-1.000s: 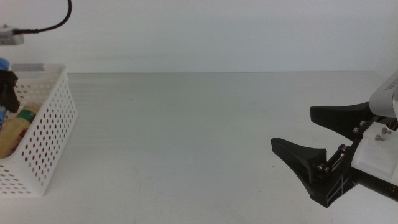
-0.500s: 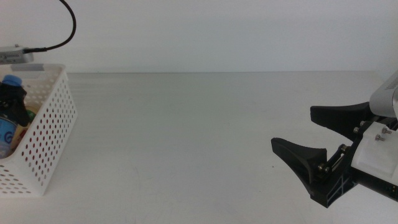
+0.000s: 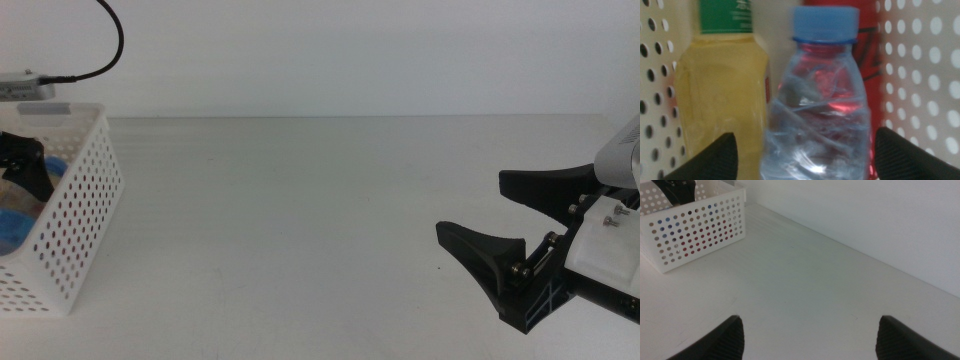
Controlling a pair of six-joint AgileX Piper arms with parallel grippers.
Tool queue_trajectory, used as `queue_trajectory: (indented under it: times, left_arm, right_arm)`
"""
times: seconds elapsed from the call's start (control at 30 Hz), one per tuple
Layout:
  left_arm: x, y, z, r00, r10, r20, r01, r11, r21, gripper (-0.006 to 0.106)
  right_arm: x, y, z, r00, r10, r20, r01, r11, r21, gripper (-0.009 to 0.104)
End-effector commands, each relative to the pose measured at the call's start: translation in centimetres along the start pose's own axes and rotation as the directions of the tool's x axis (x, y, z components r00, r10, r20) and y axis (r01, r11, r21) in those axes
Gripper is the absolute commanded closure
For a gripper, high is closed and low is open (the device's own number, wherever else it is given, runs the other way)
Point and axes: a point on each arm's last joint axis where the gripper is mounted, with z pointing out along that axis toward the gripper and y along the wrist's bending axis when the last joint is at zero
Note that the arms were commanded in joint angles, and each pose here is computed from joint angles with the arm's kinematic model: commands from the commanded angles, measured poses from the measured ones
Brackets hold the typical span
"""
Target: Use arms to grab the bottles and put them into the dustbin to the left of the table.
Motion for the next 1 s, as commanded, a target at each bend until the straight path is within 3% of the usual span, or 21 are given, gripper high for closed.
queue_trajectory:
  times: [0.0, 0.33, 0.43, 0.7, 0.97]
  left_arm:
    - [-0.3, -1.0, -3.8, 0.994, 0.012, 0.108, -0.010, 1.000, -0.014, 0.010]
    - [0.9, -3.2, -9.6, 0.966, -0.004, 0.258, 0.006, 1.000, -0.006, 0.010]
    - [1.3, -5.1, -12.1, 0.940, 0.032, 0.339, -0.027, 0.999, -0.021, 0.010]
    - [3.3, -12.2, -16.7, 0.806, 0.198, 0.557, -0.164, 0.980, -0.110, 0.017]
    - [7.1, -17.7, -16.9, 0.640, 0.287, 0.713, -0.261, 0.954, -0.149, 0.021]
  right_arm:
    - [-1.6, -0.1, -0.3, 0.994, -0.018, 0.106, 0.017, 1.000, 0.010, 0.023]
    - [-1.6, -0.1, -0.3, 0.994, -0.018, 0.106, 0.017, 1.000, 0.010, 0.023]
    - [-1.6, -0.1, -0.3, 0.994, -0.018, 0.106, 0.017, 1.000, 0.010, 0.023]
    - [-1.6, -0.1, -0.3, 0.994, -0.018, 0.106, 0.017, 1.000, 0.010, 0.023]
    - [-1.6, -0.1, -0.3, 0.994, -0.018, 0.106, 0.017, 1.000, 0.010, 0.023]
